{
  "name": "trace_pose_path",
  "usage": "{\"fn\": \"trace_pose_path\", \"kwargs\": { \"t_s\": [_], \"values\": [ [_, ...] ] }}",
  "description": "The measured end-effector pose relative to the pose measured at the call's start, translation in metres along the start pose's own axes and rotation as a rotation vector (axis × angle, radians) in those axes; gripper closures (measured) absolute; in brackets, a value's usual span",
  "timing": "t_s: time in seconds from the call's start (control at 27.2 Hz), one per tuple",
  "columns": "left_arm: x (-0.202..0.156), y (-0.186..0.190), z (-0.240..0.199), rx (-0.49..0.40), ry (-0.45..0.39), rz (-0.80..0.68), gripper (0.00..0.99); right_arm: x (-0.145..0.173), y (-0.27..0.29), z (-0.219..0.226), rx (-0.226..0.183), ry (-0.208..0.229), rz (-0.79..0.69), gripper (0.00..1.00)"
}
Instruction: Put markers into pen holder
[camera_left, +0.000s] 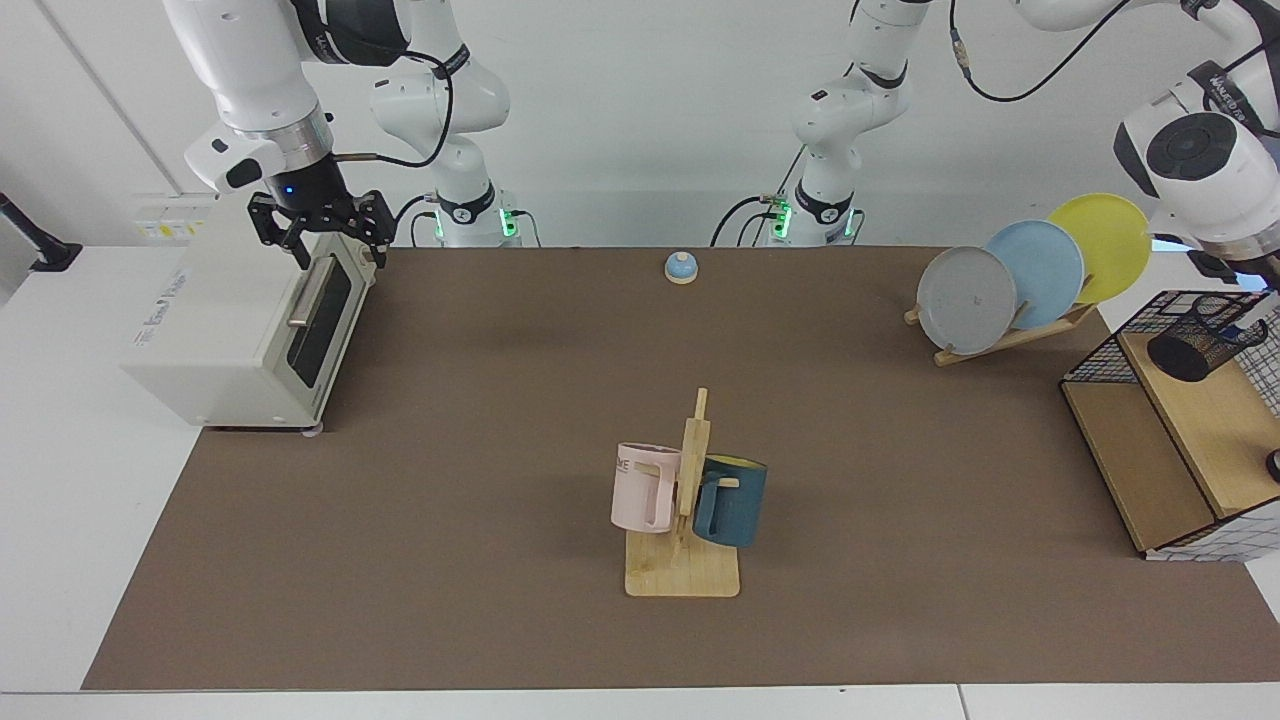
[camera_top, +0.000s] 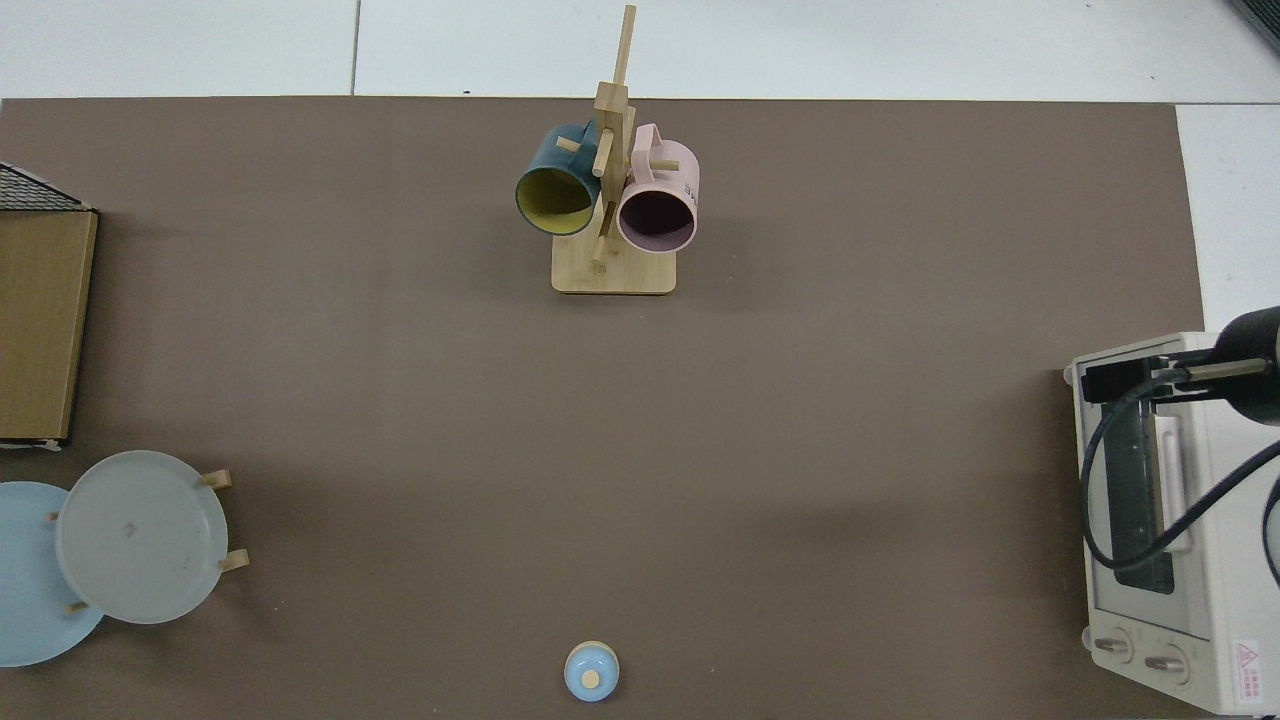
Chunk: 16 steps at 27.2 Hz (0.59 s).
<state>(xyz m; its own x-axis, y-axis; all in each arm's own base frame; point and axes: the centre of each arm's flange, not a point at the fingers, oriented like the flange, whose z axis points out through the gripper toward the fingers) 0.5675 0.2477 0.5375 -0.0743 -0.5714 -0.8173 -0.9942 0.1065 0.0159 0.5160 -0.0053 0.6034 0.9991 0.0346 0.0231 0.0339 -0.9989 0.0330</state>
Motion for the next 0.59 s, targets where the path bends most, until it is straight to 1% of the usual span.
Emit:
{"fn": "trace_pose_path", "kwargs": {
  "t_s": [0.15, 0.44, 0.55, 0.59],
  "values": [
    [0.002, 0.003, -0.004, -0.035, -0.024, -0.058, 0.802, 0.0, -0.003, -0.001, -0.001, 0.005, -0.005, 0.0],
    [0.014, 0.005, -0.021, -0.088, -0.062, -0.105, 0.802, 0.001, -0.01, 0.001, -0.006, -0.001, -0.019, 0.0],
    [0.019, 0.005, -0.029, -0.105, -0.078, -0.106, 0.718, 0.001, -0.01, 0.002, -0.008, -0.003, -0.019, 0.0],
    [0.02, 0.004, -0.032, -0.108, -0.082, -0.106, 0.67, 0.001, -0.01, 0.002, -0.008, -0.003, -0.019, 0.0]
  ]
}}
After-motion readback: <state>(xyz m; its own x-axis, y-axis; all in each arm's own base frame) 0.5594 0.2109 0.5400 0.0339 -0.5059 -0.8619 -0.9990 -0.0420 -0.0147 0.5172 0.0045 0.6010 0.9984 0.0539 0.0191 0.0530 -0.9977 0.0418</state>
